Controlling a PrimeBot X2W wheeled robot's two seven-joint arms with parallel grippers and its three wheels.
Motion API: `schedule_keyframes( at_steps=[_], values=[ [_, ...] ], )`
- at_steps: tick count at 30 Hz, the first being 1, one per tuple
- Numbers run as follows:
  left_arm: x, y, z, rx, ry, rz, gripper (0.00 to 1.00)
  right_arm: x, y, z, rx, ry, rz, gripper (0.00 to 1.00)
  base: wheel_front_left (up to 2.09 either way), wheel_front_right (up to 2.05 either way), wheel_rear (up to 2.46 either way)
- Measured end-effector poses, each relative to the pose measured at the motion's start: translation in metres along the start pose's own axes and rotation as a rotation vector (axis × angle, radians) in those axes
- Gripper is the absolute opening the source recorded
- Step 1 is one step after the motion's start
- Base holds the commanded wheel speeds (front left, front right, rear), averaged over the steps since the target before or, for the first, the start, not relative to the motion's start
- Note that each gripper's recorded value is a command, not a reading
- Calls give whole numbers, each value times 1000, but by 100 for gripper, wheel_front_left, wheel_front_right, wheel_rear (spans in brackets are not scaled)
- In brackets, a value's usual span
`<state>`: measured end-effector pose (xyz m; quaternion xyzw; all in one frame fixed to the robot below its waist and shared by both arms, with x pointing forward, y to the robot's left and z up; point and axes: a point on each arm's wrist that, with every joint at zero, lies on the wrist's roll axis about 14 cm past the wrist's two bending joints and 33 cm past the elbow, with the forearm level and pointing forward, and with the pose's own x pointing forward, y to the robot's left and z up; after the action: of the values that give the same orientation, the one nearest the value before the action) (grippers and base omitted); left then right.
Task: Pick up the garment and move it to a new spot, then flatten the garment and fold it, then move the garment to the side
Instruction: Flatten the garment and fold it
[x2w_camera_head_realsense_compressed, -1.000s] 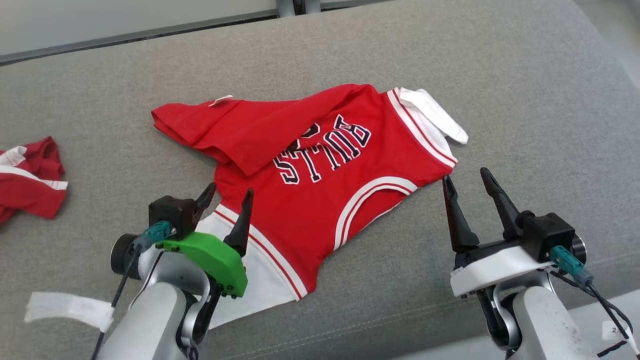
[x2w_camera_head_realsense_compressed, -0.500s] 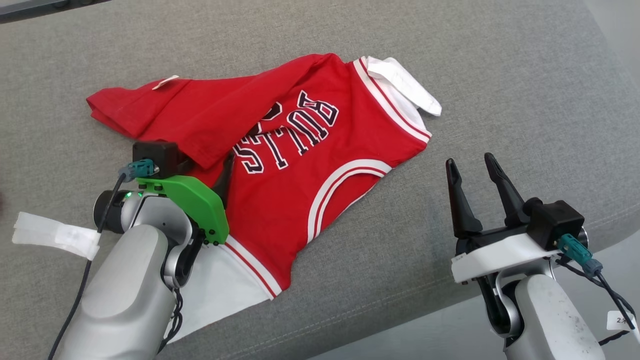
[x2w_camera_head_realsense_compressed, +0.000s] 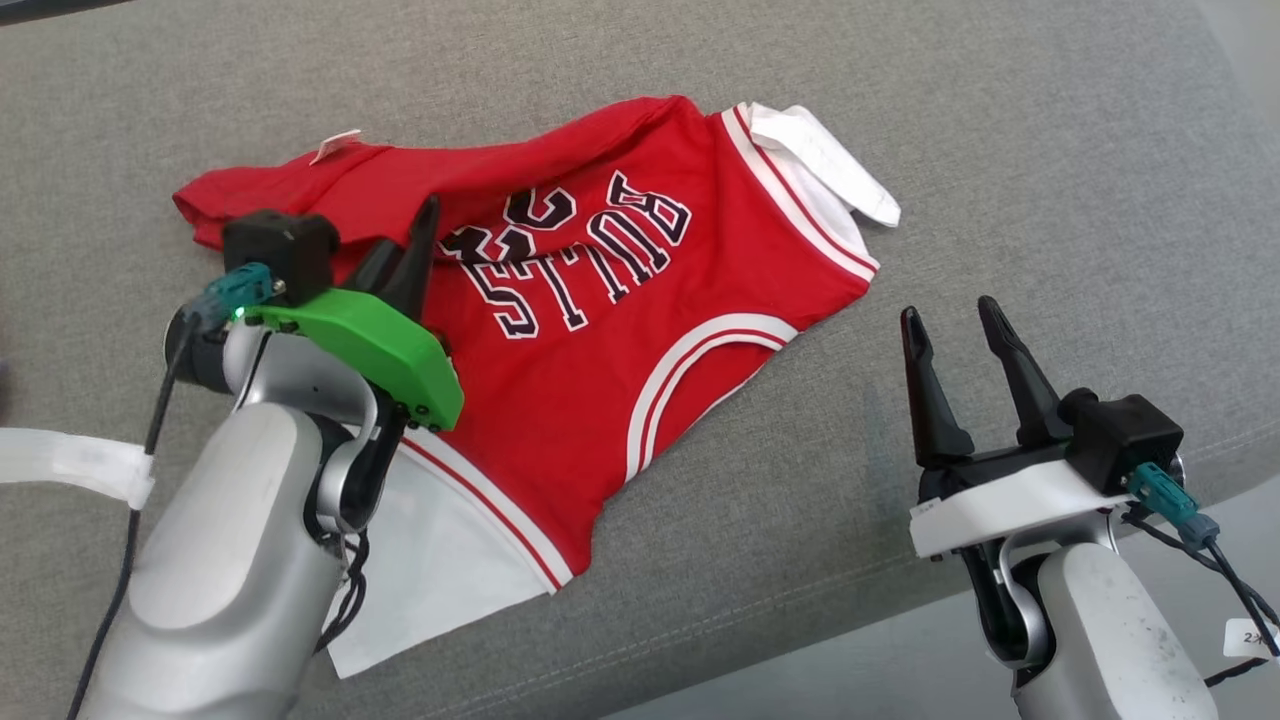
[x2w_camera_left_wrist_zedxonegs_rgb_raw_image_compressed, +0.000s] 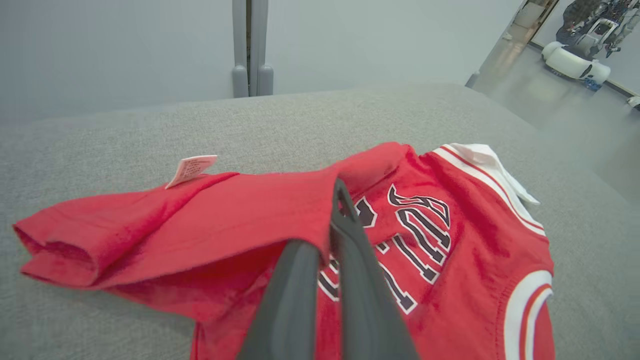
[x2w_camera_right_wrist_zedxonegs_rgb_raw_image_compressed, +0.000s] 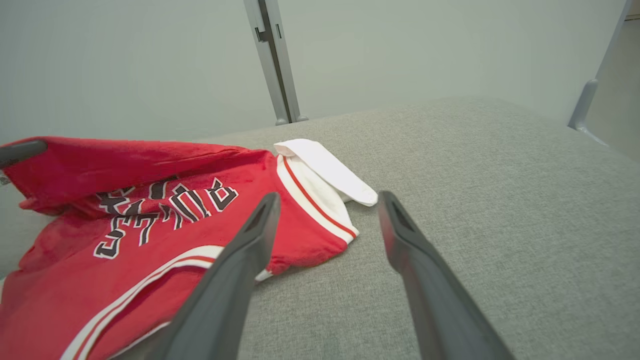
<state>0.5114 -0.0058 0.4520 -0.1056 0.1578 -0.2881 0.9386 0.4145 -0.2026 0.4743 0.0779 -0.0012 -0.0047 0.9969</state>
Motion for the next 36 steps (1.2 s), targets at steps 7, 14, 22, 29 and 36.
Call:
schedule_keyframes(
  at_steps=[7, 14, 22, 29, 36],
  values=[
    [13, 10, 52, -12, -101, -10, 0, 9, 4, -6, 12, 8, 12, 100, 0, 0, 0],
    [52, 38, 50, -39, -34, 53, 0, 15, 3, -10, 26, 20, 13, 100, 0, 0, 0],
    [91, 60, 38, -64, 13, 114, 0, 8, -15, -14, 21, 40, -41, 100, 0, 0, 0],
    [109, 76, 15, -37, 52, 156, 100, 2, -31, -17, 13, 53, -88, 100, 0, 0, 0],
    [97, 93, 4, 12, 84, 192, 100, 8, -26, -20, 10, 56, -70, 100, 0, 0, 0]
  ],
)
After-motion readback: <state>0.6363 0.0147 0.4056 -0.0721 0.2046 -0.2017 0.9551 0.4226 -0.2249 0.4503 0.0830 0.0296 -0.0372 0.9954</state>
